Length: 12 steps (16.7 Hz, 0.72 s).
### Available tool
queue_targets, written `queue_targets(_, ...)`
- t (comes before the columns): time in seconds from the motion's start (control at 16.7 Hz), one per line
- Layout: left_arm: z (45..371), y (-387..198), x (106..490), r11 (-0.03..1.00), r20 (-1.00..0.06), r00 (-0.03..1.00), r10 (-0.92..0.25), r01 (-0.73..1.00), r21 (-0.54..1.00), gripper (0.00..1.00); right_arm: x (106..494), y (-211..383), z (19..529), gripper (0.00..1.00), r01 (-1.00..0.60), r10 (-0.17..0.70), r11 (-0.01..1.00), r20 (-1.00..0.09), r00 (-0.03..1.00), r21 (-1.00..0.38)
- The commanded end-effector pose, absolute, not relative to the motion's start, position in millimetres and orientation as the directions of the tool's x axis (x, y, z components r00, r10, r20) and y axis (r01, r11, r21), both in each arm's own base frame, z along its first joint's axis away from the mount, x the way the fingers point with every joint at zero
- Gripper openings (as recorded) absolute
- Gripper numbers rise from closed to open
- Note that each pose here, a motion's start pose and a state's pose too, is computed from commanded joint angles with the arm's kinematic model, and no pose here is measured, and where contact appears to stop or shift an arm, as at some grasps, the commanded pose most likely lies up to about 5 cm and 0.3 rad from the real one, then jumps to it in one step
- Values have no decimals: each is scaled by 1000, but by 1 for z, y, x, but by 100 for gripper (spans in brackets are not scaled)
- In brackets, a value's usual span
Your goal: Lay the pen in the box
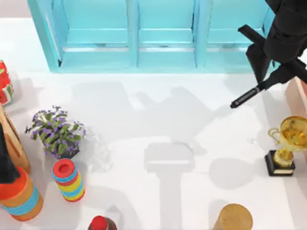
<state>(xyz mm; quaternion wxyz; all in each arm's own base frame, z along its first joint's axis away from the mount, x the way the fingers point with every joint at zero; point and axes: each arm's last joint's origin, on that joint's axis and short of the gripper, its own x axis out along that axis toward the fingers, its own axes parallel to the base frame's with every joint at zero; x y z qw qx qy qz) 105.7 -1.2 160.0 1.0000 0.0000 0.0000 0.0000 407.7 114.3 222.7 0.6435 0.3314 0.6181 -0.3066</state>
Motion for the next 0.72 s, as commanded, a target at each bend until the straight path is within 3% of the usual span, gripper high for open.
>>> queue_targets(0.3,160,-1,106,1000,0,1000,0,0,0,100,395,-17,232,0,932,5,361,-999,42,40)
queue_targets(0.72,160,-1,106,1000,0,1000,0,0,0,100,325,-149,241,0,998,-6,49,-999,44,43)
